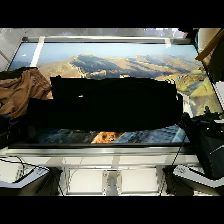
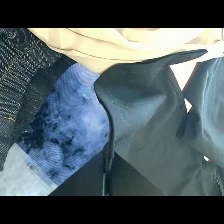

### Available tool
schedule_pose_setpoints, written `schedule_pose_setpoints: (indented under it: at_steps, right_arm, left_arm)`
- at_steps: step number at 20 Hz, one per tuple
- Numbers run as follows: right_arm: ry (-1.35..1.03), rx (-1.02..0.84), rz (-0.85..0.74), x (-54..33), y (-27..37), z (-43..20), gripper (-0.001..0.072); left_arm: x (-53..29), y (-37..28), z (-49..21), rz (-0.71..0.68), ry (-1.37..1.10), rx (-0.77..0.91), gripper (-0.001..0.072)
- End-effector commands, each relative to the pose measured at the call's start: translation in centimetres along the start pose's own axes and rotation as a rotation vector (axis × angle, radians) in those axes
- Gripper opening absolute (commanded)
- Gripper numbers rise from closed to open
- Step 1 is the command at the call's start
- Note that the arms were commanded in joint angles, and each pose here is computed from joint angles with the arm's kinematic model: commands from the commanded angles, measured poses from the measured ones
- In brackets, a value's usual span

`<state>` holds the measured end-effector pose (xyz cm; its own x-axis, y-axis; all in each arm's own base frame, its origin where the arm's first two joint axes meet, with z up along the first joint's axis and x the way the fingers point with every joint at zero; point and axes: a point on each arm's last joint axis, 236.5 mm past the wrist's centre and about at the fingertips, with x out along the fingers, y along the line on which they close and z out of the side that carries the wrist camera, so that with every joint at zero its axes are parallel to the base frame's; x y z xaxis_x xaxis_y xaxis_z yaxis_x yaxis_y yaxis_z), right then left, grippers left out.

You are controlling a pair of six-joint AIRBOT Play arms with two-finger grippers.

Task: Fold the clothes and pants, and hang the long-sleeved shirts on hangers.

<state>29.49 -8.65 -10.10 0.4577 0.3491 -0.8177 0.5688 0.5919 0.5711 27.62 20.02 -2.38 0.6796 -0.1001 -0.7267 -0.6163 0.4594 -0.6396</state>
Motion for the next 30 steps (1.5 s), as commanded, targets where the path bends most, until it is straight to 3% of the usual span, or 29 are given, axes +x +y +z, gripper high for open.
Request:
schedule_pose_setpoints:
  at_steps: [1,2,3,10,16,23,24,25,26,28,30]
  right_arm:
    - [-0.037,0.000,0.016,0.1,0.3,0.9,0.0211]
    - [-0.039,-0.004,0.014,0.1,0.3,0.9,0.0058]
    - [-0.040,-0.016,0.014,0.1,0.3,1.0,0.0020]
    - [0.048,-0.142,-0.035,-1.9,0.3,-1.8,0.0019]
    - [0.109,-0.355,-0.347,-8.8,-3.7,-5.2,0.0019]
    - [0.119,-0.300,-0.414,-10.9,-6.0,-5.9,0.0020]
    - [0.131,-0.286,-0.391,-10.8,-5.7,-6.4,0.0075]
    - [0.145,-0.279,-0.367,-10.8,-5.0,-6.7,0.0271]
    - [0.145,-0.275,-0.335,-11.0,-4.0,-6.7,0.0397]
    - [0.105,-0.290,-0.276,-12.2,-1.4,-5.3,0.0397]
    - [-0.008,-0.323,-0.184,-14.0,2.8,-2.4,0.0397]
  left_arm:
    - [0.0,0.0,0.1,0.002,-0.004,0.001,0.0010]
    - [0.0,0.0,0.1,0.002,-0.004,0.001,0.0010]
    - [0.0,0.0,0.1,0.002,-0.003,0.001,0.0010]
    - [-0.8,0.3,-1.8,0.034,0.081,0.056,0.0009]
    - [-4.7,5.2,-5.3,0.314,0.217,0.201,0.0010]
    - [-4.9,5.6,-4.7,0.344,0.183,0.190,0.0024]
    - [-4.5,4.5,-4.4,0.298,0.159,0.165,0.0208]
    - [-4.2,3.0,-3.9,0.239,0.132,0.143,0.0424]
    - [-4.1,1.0,-2.9,0.169,0.093,0.122,0.0496]
    - [-5.0,-4.3,-0.1,0.002,-0.014,0.117,0.0495]
    - [-6.8,-10.6,1.8,-0.173,-0.116,0.233,0.0495]
